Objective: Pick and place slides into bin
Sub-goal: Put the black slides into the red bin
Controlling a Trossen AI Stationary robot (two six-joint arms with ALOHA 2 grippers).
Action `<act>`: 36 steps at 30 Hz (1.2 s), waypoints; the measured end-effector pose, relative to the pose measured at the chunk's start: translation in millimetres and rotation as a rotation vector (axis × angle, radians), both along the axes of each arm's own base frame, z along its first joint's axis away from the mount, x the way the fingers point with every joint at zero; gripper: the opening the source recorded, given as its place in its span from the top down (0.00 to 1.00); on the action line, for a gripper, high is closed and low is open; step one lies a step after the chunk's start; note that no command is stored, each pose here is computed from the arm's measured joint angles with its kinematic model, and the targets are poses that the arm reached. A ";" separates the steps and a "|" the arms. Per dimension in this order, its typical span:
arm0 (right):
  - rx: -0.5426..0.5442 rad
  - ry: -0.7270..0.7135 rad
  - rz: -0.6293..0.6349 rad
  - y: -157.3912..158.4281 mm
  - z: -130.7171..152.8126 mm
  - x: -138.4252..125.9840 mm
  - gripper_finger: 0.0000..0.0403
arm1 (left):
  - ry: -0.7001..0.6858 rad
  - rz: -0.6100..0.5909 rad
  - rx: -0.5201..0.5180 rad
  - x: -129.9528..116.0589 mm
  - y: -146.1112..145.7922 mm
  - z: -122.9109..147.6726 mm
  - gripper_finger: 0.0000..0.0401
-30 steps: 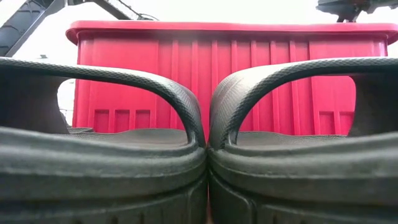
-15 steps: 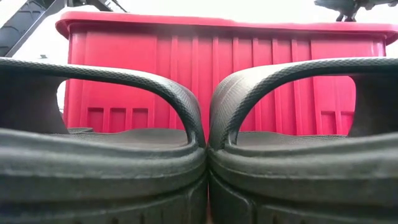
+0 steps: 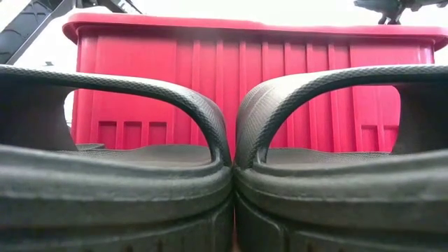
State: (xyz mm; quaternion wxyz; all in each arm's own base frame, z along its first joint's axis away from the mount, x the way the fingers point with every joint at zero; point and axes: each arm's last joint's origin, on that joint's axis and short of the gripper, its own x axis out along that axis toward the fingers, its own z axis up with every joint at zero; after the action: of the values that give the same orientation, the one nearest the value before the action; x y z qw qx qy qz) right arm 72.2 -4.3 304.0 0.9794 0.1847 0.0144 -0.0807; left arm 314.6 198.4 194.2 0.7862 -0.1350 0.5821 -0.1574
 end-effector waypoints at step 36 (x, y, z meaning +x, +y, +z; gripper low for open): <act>-0.105 0.017 0.007 0.0 0.0 0.0 0.90 | -1.085 0.150 0.240 -203.0 -169.3 330.3 0.97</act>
State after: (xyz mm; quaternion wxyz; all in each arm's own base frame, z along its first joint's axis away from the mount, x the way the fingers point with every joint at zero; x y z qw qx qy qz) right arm 72.2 -4.3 303.9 0.9878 0.1325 0.0189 -0.0797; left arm 111.6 29.1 524.5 0.9919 0.0149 0.0969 -0.0805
